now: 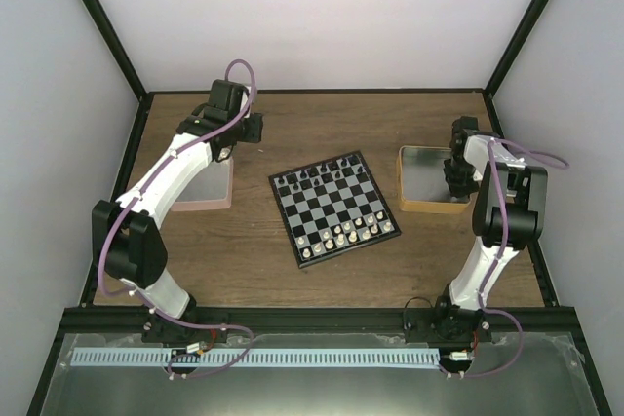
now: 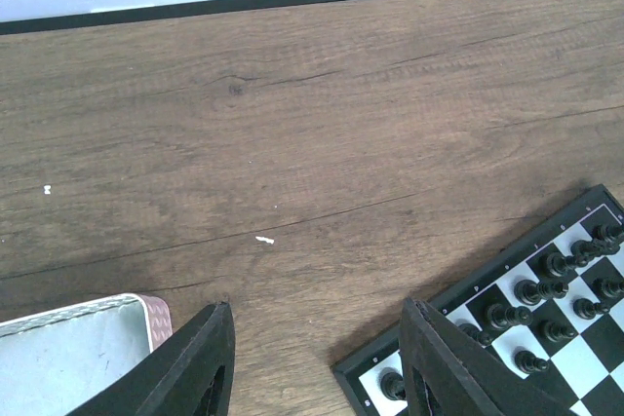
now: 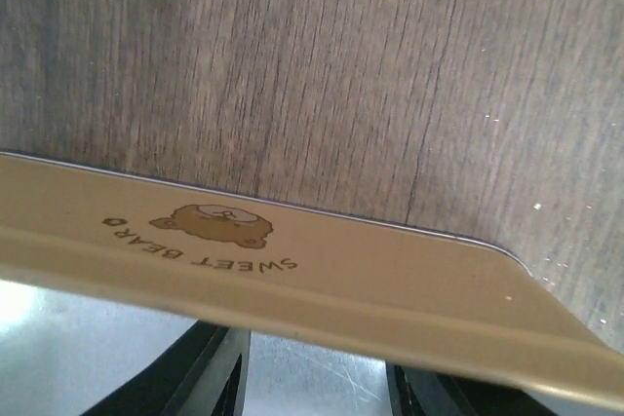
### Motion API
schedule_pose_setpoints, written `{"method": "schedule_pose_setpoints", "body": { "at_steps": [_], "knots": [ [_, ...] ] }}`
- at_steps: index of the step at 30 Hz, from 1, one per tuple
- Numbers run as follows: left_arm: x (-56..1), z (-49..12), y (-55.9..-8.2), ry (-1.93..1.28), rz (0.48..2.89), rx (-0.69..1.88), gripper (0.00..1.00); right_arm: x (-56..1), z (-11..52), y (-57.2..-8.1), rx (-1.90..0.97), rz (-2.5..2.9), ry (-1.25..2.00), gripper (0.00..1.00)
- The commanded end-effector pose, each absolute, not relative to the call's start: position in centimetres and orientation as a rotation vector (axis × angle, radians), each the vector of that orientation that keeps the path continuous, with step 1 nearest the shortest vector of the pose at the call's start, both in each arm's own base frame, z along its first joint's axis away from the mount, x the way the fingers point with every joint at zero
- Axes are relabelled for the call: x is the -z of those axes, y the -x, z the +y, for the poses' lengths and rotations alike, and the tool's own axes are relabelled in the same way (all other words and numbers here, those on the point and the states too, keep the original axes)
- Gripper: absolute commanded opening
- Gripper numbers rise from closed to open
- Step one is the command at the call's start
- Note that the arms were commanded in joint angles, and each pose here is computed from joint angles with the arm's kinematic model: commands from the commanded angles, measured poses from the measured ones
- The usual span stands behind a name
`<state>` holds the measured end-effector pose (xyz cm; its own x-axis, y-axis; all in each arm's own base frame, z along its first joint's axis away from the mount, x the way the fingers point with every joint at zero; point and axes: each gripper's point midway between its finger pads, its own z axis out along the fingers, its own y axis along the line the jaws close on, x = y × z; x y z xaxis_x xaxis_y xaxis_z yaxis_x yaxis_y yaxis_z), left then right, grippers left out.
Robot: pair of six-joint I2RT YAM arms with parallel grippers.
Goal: Set up the chess pieces on the board
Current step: Pick up the chess piece from the storage box.
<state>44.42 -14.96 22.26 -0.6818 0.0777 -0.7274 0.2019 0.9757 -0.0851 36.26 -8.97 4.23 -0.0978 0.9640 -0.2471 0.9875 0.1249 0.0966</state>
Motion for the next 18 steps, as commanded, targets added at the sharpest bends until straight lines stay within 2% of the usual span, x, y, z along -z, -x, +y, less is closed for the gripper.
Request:
{"method": "schedule_pose_setpoints", "body": {
  "at_steps": [1, 6, 12, 18],
  "knots": [
    [-23.7, -14.8, -44.9, -0.199, 2.278, 0.196, 0.48, -3.8, -10.4, -36.9, 0.191, 2.085, -1.952, 0.4],
    [-23.7, -14.7, -44.9, -0.2, 2.276, 0.195, 0.49, -3.2, -10.4, -36.4, 0.205, 2.071, -1.977, 0.36],
    [-23.7, -14.8, -44.9, -0.201, 2.274, 0.197, 0.49, -3.1, -10.8, -36.6, 0.222, 2.067, -1.949, 0.17],
    [-24.0, -14.8, -44.8, -0.197, 2.268, 0.204, 0.49, -4.5, -10.4, -38.2, 0.151, 2.117, -1.836, 0.06]
  ]
}}
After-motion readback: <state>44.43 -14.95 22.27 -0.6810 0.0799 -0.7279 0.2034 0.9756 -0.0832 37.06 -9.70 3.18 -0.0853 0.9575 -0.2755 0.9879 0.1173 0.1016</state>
